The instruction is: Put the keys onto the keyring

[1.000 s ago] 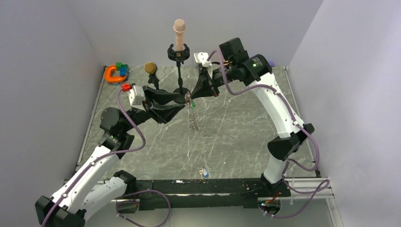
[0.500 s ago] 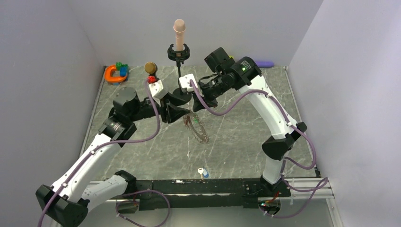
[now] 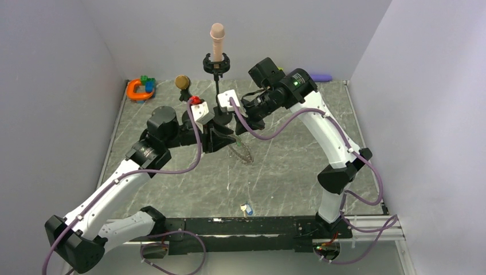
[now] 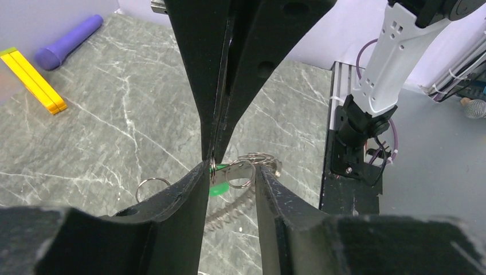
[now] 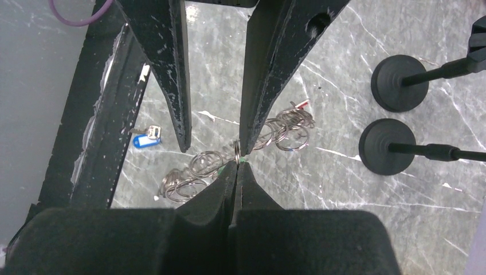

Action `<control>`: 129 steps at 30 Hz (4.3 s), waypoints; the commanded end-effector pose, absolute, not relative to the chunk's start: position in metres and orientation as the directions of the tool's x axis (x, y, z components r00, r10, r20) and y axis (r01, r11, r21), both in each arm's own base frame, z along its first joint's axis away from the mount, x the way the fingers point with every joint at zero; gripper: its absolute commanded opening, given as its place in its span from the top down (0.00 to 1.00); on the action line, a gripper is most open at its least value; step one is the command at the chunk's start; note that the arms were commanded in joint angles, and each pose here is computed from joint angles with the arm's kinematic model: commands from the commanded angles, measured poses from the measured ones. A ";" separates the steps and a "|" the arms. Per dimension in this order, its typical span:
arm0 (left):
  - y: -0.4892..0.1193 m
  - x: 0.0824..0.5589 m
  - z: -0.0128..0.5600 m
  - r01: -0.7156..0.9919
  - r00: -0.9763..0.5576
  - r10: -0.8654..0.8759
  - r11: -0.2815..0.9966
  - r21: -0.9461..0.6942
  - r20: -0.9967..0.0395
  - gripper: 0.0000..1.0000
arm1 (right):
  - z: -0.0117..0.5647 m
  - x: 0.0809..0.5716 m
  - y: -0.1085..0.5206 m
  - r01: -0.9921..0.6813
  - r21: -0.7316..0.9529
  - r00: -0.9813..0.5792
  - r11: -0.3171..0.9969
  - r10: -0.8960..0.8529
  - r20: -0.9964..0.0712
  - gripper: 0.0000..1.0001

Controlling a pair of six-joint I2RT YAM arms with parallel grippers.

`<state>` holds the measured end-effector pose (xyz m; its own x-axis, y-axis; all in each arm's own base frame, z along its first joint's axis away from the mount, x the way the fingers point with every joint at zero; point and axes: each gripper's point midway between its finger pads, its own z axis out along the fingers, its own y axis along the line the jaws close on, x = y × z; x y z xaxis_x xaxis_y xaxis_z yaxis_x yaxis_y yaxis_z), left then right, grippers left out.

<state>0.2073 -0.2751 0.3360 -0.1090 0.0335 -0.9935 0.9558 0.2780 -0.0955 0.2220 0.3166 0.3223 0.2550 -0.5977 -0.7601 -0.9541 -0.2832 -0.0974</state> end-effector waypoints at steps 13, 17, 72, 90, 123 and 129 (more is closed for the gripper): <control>-0.282 0.217 0.339 0.951 -0.098 0.026 0.297 -0.086 -0.995 0.94 | 0.338 0.214 0.318 -0.945 -0.124 0.278 -0.303 -0.543 -0.792 1.00; -0.282 0.217 0.336 0.951 -0.108 0.037 0.297 -0.092 -0.994 1.00 | 0.340 0.211 0.318 -0.943 -0.122 0.278 -0.309 -0.534 -0.799 1.00; -0.256 0.201 0.416 0.947 0.157 -0.429 0.321 0.013 -0.890 1.00 | 0.393 0.226 0.315 -0.957 0.100 -0.069 -0.271 -0.121 -0.990 0.53; -0.254 0.202 0.423 0.944 0.169 -0.438 0.330 0.017 -0.883 1.00 | 0.383 0.215 0.318 -0.944 0.124 -0.084 -0.307 -0.139 -0.987 0.70; -0.244 0.198 0.426 0.937 0.174 -0.454 0.350 0.005 -0.874 1.00 | 0.371 0.213 0.319 -0.966 0.084 -0.035 -0.243 -0.199 -0.979 0.63; -0.240 0.198 0.411 0.934 0.143 -0.399 0.358 -0.011 -0.906 1.00 | 0.384 0.216 0.306 -0.974 0.005 0.035 -0.226 -0.172 -0.984 0.56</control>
<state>0.2085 -0.2494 0.3886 0.0766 -0.3816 -0.9212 0.9336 0.3518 -0.0681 0.2221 0.3204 0.3585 -0.0693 -0.2148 -0.9742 -0.9643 -0.2358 0.1206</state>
